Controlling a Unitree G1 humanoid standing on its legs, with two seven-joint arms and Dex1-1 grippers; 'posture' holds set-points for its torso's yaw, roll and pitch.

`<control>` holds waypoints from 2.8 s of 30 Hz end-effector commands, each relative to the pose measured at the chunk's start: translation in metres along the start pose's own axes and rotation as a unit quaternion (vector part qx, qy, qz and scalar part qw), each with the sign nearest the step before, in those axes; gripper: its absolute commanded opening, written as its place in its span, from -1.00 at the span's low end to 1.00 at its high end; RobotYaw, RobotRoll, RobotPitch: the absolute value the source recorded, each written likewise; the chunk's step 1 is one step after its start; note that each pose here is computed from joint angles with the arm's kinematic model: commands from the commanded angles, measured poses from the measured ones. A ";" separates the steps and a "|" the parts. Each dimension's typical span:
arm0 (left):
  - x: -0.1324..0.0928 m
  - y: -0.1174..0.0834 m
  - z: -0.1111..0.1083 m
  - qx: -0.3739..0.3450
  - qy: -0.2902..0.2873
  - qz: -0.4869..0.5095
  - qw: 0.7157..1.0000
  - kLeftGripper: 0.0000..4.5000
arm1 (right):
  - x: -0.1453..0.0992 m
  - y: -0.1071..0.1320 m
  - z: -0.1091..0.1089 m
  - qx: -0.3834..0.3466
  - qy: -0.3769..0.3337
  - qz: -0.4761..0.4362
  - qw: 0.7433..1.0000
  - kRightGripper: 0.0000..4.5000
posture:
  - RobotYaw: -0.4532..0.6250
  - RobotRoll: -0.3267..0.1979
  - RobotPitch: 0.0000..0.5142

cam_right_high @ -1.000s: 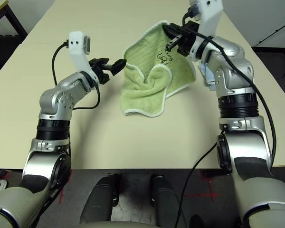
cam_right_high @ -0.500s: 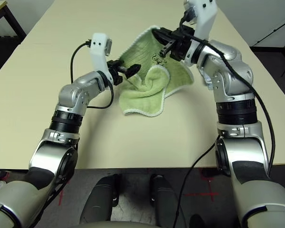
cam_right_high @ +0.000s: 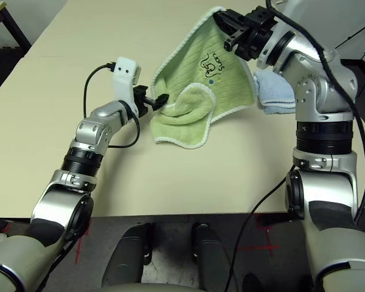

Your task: Fold the towel and set it aside.

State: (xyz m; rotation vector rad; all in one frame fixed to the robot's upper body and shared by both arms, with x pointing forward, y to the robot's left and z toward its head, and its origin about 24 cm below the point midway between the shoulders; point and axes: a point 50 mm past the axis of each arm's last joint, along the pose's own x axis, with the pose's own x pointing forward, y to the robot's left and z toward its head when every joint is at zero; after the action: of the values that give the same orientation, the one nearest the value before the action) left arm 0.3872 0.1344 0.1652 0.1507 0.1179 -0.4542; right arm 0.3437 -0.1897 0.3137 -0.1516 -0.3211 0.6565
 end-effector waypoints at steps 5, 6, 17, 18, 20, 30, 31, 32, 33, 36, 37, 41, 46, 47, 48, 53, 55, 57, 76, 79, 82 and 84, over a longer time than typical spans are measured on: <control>-0.017 0.029 -0.017 0.017 0.027 0.036 0.999 1.00 | -0.005 -0.011 0.009 -0.016 -0.013 -0.021 1.000 -0.98 | 0.13 0.25 -0.24; -0.019 0.033 -0.017 0.017 0.028 0.040 0.999 1.00 | -0.005 -0.011 0.009 -0.017 -0.012 -0.022 1.000 -0.98 | 0.13 0.25 -0.24; -0.038 0.024 -0.007 -0.079 0.019 -0.006 0.997 1.00 | -0.002 -0.010 0.002 -0.016 -0.008 -0.021 1.000 -0.98 | 0.13 0.25 -0.23; -0.043 0.021 -0.008 -0.088 0.026 -0.020 0.996 1.00 | -0.002 -0.010 0.001 -0.016 -0.008 -0.021 1.000 -0.98 | 0.13 0.25 -0.23; -0.053 0.016 -0.009 -0.100 0.041 -0.046 0.993 1.00 | -0.003 -0.010 0.001 -0.017 -0.006 -0.022 1.000 -0.98 | 0.14 0.25 -0.22; -0.088 -0.002 -0.013 -0.144 0.117 -0.136 0.973 1.00 | -0.001 -0.010 -0.007 -0.017 0.003 -0.019 1.000 -0.98 | 0.19 0.25 -0.19; -0.091 -0.006 -0.014 -0.146 0.126 -0.152 0.969 1.00 | -0.001 -0.010 -0.007 -0.018 0.003 -0.019 1.000 -0.98 | 0.19 0.25 -0.19; -0.093 -0.009 -0.015 -0.148 0.133 -0.163 0.966 1.00 | -0.001 -0.010 -0.007 -0.018 0.003 -0.018 1.000 -0.98 | 0.19 0.25 -0.19; -0.095 -0.012 -0.016 -0.146 0.142 -0.172 0.964 1.00 | -0.001 -0.010 -0.006 -0.018 0.002 -0.018 1.000 -0.98 | 0.19 0.25 -0.19; -0.100 -0.021 -0.021 -0.137 0.170 -0.196 0.956 1.00 | -0.002 -0.011 -0.004 -0.021 0.001 -0.019 1.000 -0.98 | 0.17 0.25 -0.19; -0.101 -0.023 -0.023 -0.134 0.178 -0.203 0.953 1.00 | -0.002 -0.012 -0.003 -0.022 0.001 -0.020 1.000 -0.98 | 0.17 0.25 -0.19; -0.105 -0.028 -0.030 -0.126 0.201 -0.216 0.947 1.00 | -0.003 -0.012 -0.001 -0.024 -0.001 -0.020 1.000 -0.98 | 0.16 0.25 -0.19; -0.103 -0.034 -0.034 -0.118 0.210 -0.216 0.946 1.00 | -0.002 -0.011 0.000 -0.026 -0.004 -0.019 0.999 -0.98 | 0.15 0.25 -0.18; -0.101 -0.035 -0.035 -0.119 0.209 -0.216 0.946 1.00 | -0.002 -0.011 0.001 -0.026 -0.004 -0.019 0.999 -0.98 | 0.15 0.25 -0.18; -0.100 -0.037 -0.035 -0.119 0.209 -0.216 0.946 1.00 | -0.001 -0.011 0.001 -0.026 -0.005 -0.019 0.999 -0.98 | 0.15 0.25 -0.18; -0.092 -0.048 -0.035 -0.127 0.200 -0.226 0.945 1.00 | -0.001 -0.010 0.001 -0.026 -0.005 -0.019 0.999 -0.98 | 0.13 0.25 -0.18; -0.090 -0.051 -0.034 -0.125 0.195 -0.230 0.945 1.00 | -0.002 -0.010 0.001 -0.028 -0.004 -0.019 0.999 -0.98 | 0.12 0.25 -0.18; -0.088 -0.053 -0.035 -0.125 0.194 -0.229 0.946 1.00 | -0.003 -0.011 0.001 -0.030 -0.004 -0.021 0.999 -0.98 | 0.12 0.25 -0.18; -0.082 -0.037 -0.051 -0.100 0.198 -0.164 0.961 -0.99 | -0.007 -0.012 -0.003 -0.033 0.004 -0.029 0.999 -1.00 | 0.12 0.25 -0.19; -0.079 -0.030 -0.047 -0.094 0.188 -0.147 0.967 -0.99 | -0.009 -0.012 -0.007 -0.030 0.010 -0.037 0.999 -1.00 | 0.12 0.25 -0.20; -0.075 -0.013 -0.035 -0.084 0.162 -0.108 0.977 -0.99 | -0.014 -0.016 -0.015 -0.031 0.027 -0.057 0.998 -1.00 | 0.12 0.25 -0.21; -0.072 -0.004 -0.030 -0.083 0.151 -0.087 0.981 -0.99 | -0.017 -0.018 -0.019 -0.029 0.037 -0.070 0.996 -1.00 | 0.12 0.25 -0.21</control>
State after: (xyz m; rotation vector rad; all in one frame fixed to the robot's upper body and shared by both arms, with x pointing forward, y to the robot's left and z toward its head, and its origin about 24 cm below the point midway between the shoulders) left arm 0.3136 0.1560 0.1440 0.0327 0.4821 -0.6527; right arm 0.3501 -0.2078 0.2954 -0.1896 -0.2856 0.5417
